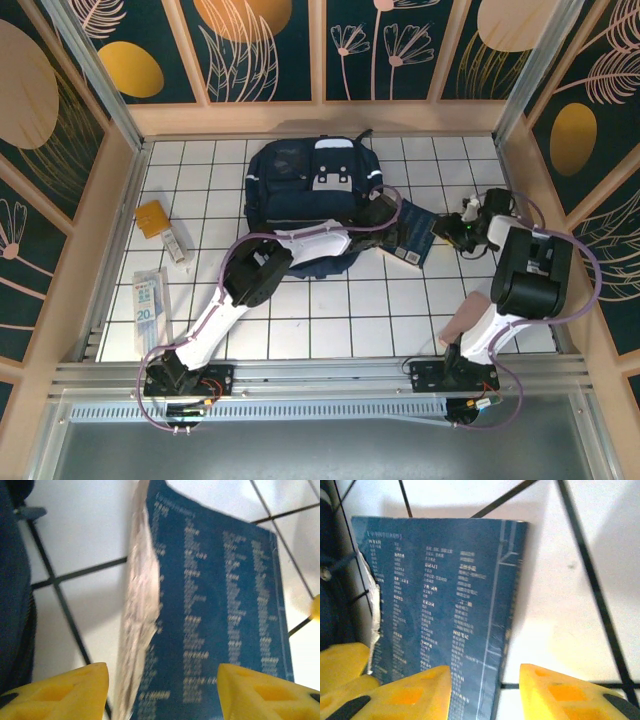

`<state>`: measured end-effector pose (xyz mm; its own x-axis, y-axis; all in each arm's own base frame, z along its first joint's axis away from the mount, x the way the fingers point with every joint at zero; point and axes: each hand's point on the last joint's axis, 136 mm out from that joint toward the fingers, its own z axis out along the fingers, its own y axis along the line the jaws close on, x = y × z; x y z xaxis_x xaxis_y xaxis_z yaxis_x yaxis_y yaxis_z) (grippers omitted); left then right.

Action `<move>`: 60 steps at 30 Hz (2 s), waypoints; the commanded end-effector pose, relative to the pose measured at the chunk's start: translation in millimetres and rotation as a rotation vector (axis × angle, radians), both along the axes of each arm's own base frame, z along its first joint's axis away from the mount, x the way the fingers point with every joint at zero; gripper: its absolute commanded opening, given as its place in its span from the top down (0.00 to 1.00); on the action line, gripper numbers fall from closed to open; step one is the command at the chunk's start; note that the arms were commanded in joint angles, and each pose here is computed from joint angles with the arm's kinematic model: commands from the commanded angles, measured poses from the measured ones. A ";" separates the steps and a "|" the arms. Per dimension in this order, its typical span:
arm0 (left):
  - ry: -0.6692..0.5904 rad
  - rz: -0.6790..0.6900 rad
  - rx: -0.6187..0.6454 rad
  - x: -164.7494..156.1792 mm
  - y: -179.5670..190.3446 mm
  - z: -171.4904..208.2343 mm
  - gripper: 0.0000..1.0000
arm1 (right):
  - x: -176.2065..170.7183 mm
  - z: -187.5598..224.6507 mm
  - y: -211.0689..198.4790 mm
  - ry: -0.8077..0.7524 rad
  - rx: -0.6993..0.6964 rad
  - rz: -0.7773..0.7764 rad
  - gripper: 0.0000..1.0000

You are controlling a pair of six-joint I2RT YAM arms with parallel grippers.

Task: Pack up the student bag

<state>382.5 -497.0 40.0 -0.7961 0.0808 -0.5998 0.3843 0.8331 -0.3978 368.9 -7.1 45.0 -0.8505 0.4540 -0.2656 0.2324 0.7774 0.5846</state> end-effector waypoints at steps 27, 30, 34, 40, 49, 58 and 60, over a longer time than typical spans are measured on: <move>0.205 -0.134 -0.111 -45.3 11.0 -19.4 0.93 | -42.0 2.1 61.1 0.008 0.364 0.094 0.55; 0.212 -0.120 -0.122 -42.7 16.9 -20.0 0.97 | -41.9 13.2 62.3 -0.037 0.433 0.085 0.57; 0.191 -0.118 -0.105 -40.0 19.5 -19.7 0.99 | -45.1 27.6 68.7 -0.096 0.506 0.096 0.57; 0.187 -0.135 -0.107 -40.3 16.9 -18.8 1.00 | -48.2 31.9 74.5 -0.120 0.583 0.098 0.56; 0.181 -0.151 -0.117 -41.5 15.5 -13.8 1.00 | -56.1 24.6 80.4 -0.097 0.580 0.101 0.57; 0.179 -0.170 -0.140 -43.6 10.8 -7.4 1.00 | -53.7 28.7 89.7 -0.122 0.579 0.138 0.75; 0.180 -0.172 -0.136 -43.5 11.1 -7.7 1.00 | -53.2 22.9 88.5 -0.098 0.575 0.120 0.74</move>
<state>360.3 -474.4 28.7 -0.8704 0.0948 -0.4832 0.3860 0.7406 -0.5500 319.6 74.2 60.2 -0.8766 0.4712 -0.0971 0.1055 0.3851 0.9168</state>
